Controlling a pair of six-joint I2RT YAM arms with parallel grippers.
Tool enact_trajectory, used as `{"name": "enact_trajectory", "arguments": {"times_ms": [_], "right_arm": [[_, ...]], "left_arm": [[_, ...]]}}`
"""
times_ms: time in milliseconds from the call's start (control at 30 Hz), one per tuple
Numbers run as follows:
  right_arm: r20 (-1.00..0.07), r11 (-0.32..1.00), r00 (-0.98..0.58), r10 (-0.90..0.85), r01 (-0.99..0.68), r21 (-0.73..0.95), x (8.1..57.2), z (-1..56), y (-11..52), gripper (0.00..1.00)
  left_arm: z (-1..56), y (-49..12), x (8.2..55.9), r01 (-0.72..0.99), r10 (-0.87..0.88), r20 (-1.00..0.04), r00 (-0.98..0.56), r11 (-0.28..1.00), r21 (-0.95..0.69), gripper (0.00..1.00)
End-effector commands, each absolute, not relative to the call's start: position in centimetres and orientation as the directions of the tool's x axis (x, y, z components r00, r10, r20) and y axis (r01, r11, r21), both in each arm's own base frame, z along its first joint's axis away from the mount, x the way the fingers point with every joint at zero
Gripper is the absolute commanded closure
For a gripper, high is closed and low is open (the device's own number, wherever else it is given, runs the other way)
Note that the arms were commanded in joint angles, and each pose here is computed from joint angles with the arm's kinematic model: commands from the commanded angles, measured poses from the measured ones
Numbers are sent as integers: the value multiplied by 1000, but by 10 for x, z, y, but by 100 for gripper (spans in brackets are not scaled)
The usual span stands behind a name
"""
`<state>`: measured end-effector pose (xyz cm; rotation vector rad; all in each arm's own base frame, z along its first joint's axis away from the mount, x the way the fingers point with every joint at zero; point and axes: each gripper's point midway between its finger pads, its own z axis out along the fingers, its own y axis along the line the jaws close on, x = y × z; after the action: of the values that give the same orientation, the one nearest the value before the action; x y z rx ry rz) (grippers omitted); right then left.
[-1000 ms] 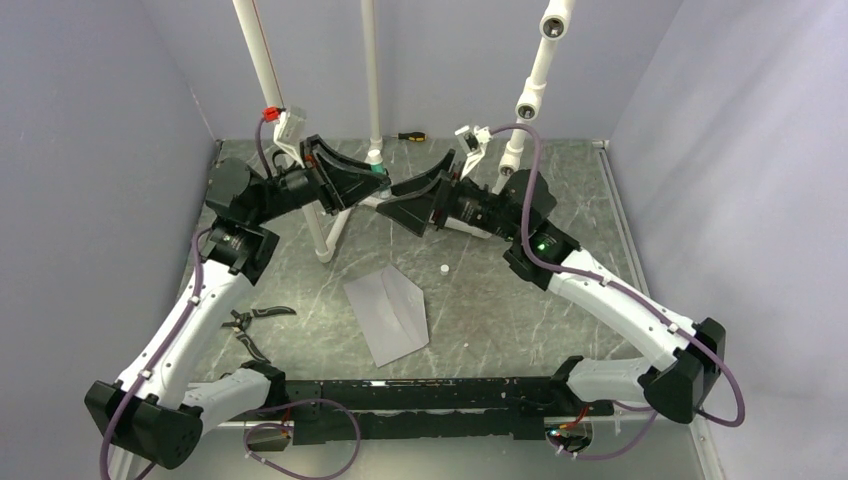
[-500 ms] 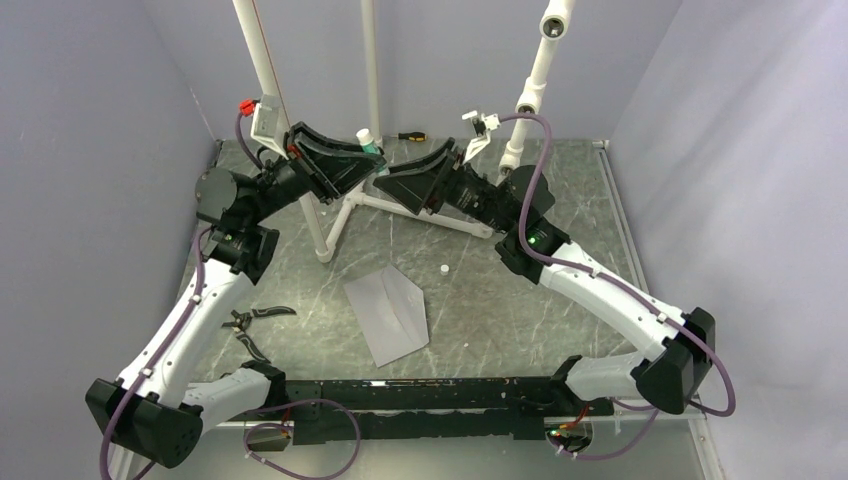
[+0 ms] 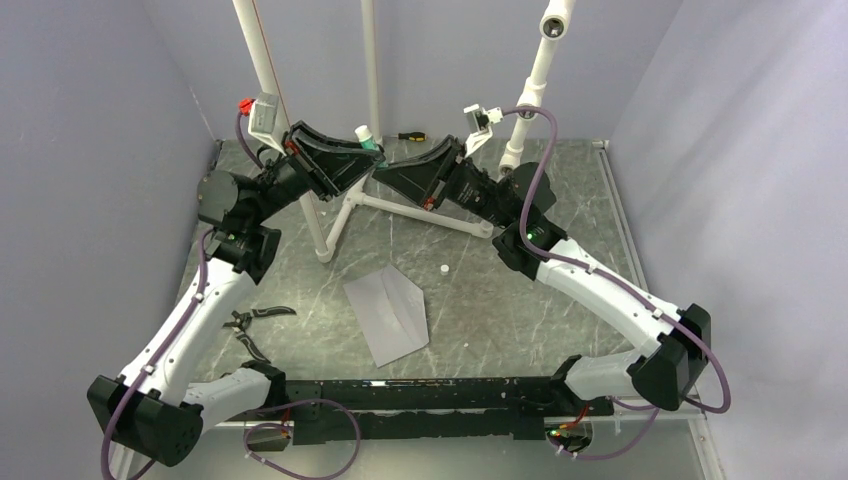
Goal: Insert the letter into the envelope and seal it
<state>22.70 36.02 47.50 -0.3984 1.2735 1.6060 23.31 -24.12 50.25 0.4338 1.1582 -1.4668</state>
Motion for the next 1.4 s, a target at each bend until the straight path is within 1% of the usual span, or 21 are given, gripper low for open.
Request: {"name": "enact_trajectory", "arguments": {"times_ms": [0,200,400,467,500,567,600,633,667,700,767,833,900,1033,1167,1300,1367], "right_arm": [[-652,-57,-447,612,-847,528,226,517,335,99],[-491,-268,-557,670,-798,540,218,543,301,100],[-222,-510,-697,681,-670,540,223,554,274,100],[-171,-531,-711,682,-643,552,229,550,274,100],[-175,-520,-702,690,-649,555,230,547,275,97],[-271,-414,-640,720,-708,572,232,537,284,64],[-328,-353,-617,715,-724,592,232,531,291,51],[-436,-233,-538,721,-781,580,233,522,298,42],[-541,-125,-464,702,-827,547,232,514,306,36],[-640,-12,-397,658,-855,518,232,502,313,34],[-791,215,-247,559,-879,426,241,480,320,31],[-880,324,-140,454,-894,309,245,462,321,31],[-923,382,-30,383,-905,188,247,454,320,33],[-927,473,199,317,-881,-27,248,460,313,34],[-913,518,338,231,-836,-178,249,469,318,40],[-875,519,440,201,-806,-286,245,479,326,47],[-854,521,479,201,-791,-321,241,485,330,46]], "left_arm": [[529,-237,213,934,-575,-782,-239,85,-348,97],[539,-236,203,949,-587,-778,-225,49,-312,98],[536,-236,201,955,-598,-771,-218,32,-294,98],[536,-236,203,952,-604,-764,-227,27,-304,98],[536,-236,204,949,-607,-760,-234,27,-313,98],[537,-235,208,939,-614,-750,-245,44,-342,98],[537,-234,212,927,-619,-743,-256,60,-369,98],[537,-232,216,915,-625,-735,-264,77,-395,97],[535,-231,221,895,-632,-722,-281,99,-435,98],[535,-228,224,881,-643,-710,-287,113,-459,98],[534,-225,230,851,-659,-688,-304,138,-507,98],[532,-224,237,820,-665,-672,-327,154,-552,98],[528,-225,242,797,-665,-659,-351,156,-583,97],[521,-229,248,774,-660,-638,-396,133,-619,98],[518,-233,248,772,-649,-631,-424,106,-627,98],[511,-237,250,761,-618,-648,-444,121,-637,98],[507,-237,251,752,-611,-649,-453,129,-646,97]]}}
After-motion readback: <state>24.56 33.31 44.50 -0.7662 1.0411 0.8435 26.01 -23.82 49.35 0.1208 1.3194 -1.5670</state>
